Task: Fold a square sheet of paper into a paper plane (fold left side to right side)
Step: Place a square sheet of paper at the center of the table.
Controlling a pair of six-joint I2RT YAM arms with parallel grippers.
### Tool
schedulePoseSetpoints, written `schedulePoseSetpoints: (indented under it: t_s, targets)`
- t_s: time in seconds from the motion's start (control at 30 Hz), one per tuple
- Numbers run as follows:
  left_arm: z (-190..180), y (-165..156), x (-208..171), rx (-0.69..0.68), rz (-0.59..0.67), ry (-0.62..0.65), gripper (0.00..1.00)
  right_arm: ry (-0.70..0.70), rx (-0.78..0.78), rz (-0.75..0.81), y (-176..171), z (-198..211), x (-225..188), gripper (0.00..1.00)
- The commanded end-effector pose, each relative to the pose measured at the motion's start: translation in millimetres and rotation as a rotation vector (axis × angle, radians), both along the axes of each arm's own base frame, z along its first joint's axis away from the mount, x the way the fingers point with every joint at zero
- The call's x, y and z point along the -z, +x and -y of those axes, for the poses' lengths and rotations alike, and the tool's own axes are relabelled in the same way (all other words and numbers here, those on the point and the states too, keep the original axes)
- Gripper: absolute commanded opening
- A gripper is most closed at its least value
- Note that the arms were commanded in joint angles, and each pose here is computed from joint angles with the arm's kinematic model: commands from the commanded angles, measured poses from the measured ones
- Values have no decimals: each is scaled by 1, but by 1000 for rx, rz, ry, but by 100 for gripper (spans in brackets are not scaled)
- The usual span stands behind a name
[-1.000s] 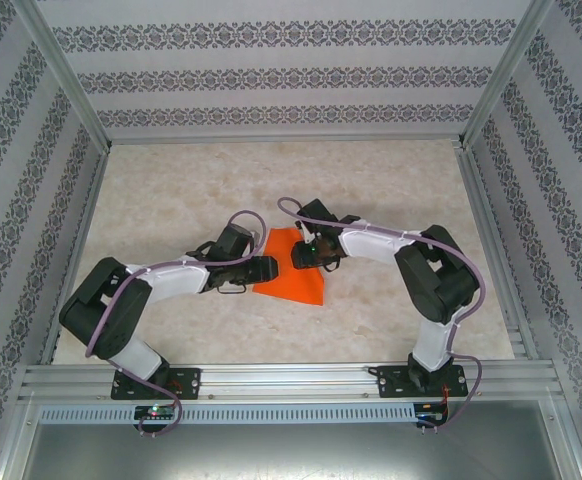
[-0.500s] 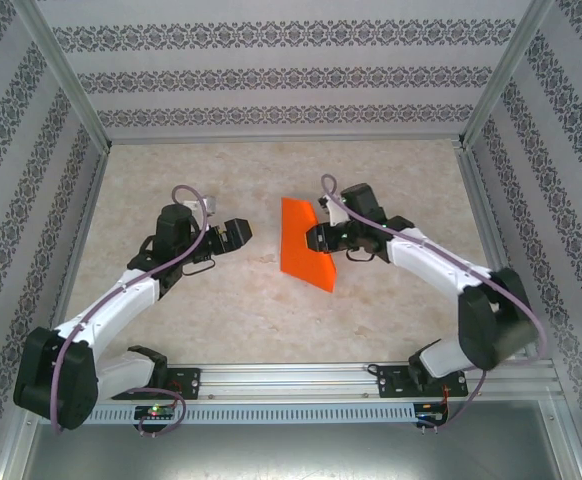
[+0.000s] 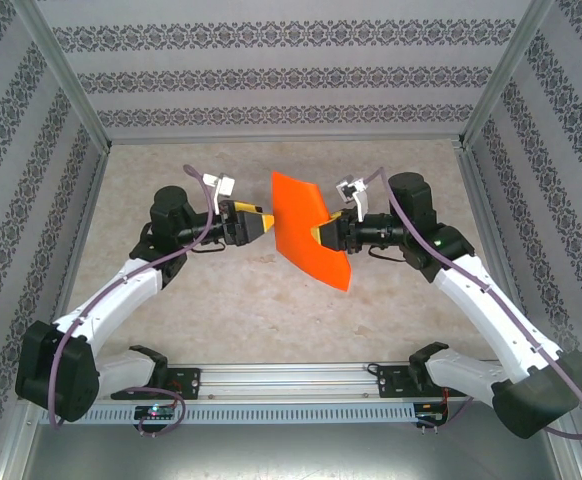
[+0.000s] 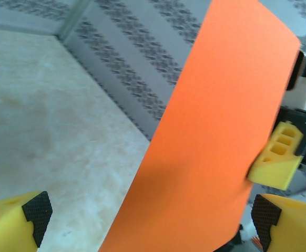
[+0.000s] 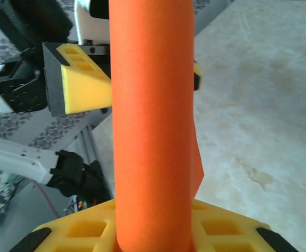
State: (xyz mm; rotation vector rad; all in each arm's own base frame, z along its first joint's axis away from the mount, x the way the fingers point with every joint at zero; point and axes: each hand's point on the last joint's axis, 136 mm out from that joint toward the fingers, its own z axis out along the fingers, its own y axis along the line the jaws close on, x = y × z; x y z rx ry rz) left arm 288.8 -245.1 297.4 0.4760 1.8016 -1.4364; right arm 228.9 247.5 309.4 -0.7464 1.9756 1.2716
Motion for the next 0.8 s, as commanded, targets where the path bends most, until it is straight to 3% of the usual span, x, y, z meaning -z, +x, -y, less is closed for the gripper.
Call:
schedulePoseSetpoints:
  t_s: [0.0,0.07,0.13,0.2,0.33,0.4,0.6,0.77]
  targets:
    - [17,-19,-28,132,128,-36,100,46,-70,-4,-15,-4,-16,28]
    - [23,-24,-33,160,143,-50,95,35,-49,-4,-13,-3,-14,29]
    - [25,-26,-34,168,150,-56,83,19,-24,-5,-8,-1,-10,30]
    - [26,-27,-34,169,149,-54,63,-7,11,0,-3,2,-5,33]
    - [25,-20,-17,131,105,-12,14,-82,126,2,13,15,11,42]
    - [24,-14,-5,103,71,15,0,-137,200,-3,22,26,22,50]
    - [19,14,58,-19,-138,160,0,-334,449,-25,50,71,58,77]
    - [13,38,121,-112,-315,276,0,-405,519,-75,58,83,86,89]
